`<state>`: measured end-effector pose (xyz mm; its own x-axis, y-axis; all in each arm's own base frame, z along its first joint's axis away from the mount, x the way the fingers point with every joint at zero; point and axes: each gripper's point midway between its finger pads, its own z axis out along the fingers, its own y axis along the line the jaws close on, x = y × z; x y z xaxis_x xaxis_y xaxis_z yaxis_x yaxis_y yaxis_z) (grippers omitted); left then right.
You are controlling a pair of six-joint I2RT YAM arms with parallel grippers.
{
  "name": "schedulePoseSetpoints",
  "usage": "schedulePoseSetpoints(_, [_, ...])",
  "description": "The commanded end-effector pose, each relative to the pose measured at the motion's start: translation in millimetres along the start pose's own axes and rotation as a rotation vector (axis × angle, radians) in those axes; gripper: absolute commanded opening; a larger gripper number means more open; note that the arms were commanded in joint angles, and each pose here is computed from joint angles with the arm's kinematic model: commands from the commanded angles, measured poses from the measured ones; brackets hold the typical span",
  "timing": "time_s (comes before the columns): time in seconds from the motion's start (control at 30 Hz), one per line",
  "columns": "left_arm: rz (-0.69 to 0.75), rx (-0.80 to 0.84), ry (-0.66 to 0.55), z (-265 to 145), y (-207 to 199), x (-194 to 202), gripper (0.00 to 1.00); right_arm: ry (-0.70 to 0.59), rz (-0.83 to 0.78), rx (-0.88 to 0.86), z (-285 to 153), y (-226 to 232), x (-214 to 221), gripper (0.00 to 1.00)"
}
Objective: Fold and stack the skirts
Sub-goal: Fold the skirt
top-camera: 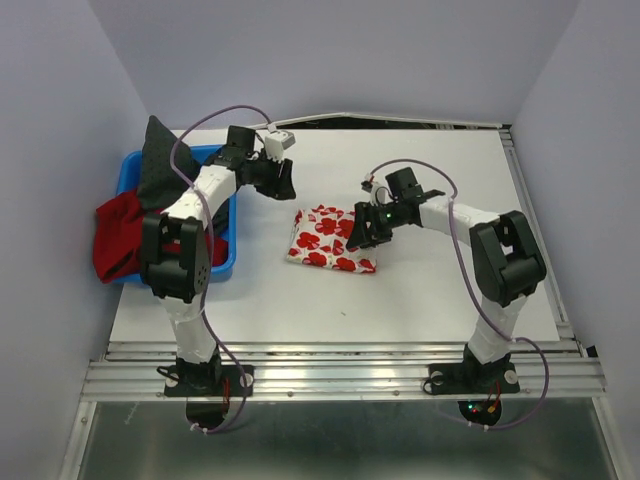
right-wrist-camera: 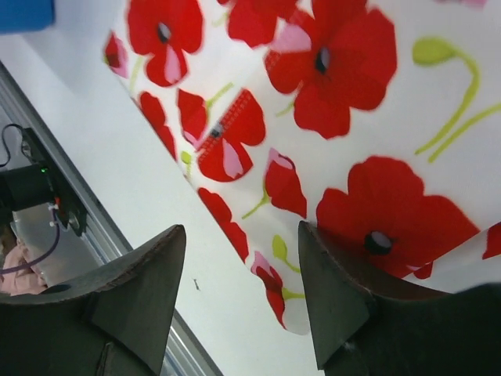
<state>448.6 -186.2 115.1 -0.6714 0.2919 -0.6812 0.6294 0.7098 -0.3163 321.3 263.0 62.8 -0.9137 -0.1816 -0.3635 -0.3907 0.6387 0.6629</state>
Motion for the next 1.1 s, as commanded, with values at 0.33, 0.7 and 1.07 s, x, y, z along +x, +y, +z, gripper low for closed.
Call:
schedulePoseSetpoints(0.33, [0.022,0.058,0.114,16,-74,90,0.47,-0.109,-0.083,0.104,-17,2,-41,0.65])
schedulePoseSetpoints(0.7, [0.018,0.062,0.235,44,-95,143,0.5,-0.028,-0.031,0.513,-9,-118,-24,0.61])
schedulePoseSetpoints(1.07, [0.216,-0.096,-0.19,-52,-112,13,0.94,-0.184,-0.249,0.593,-77,-85,-88,0.68])
